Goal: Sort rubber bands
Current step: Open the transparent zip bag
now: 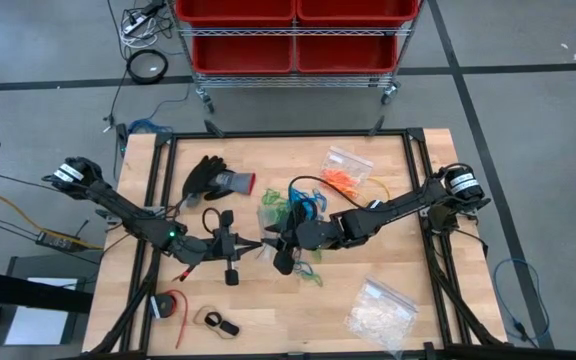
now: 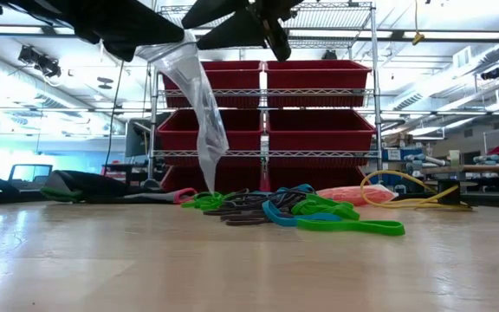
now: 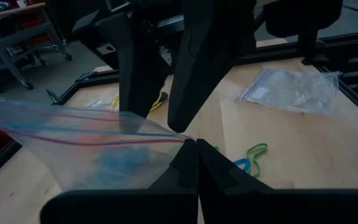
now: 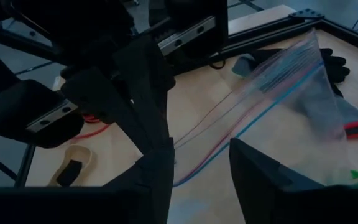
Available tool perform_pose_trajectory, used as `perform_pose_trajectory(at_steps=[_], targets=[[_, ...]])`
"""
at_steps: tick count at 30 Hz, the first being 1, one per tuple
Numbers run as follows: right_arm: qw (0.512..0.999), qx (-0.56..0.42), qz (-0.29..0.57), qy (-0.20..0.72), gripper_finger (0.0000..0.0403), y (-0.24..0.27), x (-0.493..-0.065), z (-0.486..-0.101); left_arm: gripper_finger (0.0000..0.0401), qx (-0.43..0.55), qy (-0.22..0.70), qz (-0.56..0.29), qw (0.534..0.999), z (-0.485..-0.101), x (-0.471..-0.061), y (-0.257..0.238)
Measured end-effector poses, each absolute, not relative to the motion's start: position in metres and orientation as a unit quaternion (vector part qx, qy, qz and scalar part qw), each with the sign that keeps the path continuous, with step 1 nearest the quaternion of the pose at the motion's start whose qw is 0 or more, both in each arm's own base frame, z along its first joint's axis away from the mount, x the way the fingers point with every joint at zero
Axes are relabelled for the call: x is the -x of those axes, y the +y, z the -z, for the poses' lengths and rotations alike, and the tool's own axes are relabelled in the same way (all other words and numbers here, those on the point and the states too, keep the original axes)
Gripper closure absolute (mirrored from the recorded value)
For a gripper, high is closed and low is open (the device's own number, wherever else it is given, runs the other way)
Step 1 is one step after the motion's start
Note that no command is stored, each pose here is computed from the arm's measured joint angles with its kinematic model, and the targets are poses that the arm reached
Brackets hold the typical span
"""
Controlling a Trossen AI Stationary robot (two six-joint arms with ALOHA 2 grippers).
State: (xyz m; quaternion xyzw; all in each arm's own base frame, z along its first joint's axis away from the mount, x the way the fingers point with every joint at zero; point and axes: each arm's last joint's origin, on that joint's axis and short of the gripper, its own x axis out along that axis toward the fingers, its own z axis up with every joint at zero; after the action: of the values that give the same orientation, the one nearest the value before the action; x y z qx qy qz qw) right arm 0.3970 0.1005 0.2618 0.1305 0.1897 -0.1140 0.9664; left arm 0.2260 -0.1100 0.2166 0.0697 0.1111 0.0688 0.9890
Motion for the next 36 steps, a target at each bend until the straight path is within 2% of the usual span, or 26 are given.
perform_pose_trajectory(at_steps=[5,13,15,25,36], targets=[[0.966,-0.131,0.116,0.190,0.0292,0.0990,-0.3973,-0.2618,0.0401,-0.070,0.107,-0.068,0.989,-0.2174,-0.2262,-0.1102],[0.967,-0.121,0.114,0.191,0.0390,0.0987,-0.3974,-0.2617,0.0401,-0.069,0.106,-0.068,0.990,-0.2177,-0.2263,-0.1102],[0.968,-0.118,0.114,0.192,0.0398,0.0987,-0.3973,-0.2616,0.0401,-0.069,0.106,-0.068,0.990,-0.2176,-0.2263,-0.1102],[0.967,-0.120,0.121,0.191,0.0376,0.0978,-0.3975,-0.2615,0.0401,-0.070,0.107,-0.068,0.989,-0.2175,-0.2262,-0.1102],[0.964,-0.136,0.132,0.186,0.0272,0.0974,-0.3975,-0.2616,0.0401,-0.070,0.107,-0.068,0.989,-0.2175,-0.2262,-0.1102]])
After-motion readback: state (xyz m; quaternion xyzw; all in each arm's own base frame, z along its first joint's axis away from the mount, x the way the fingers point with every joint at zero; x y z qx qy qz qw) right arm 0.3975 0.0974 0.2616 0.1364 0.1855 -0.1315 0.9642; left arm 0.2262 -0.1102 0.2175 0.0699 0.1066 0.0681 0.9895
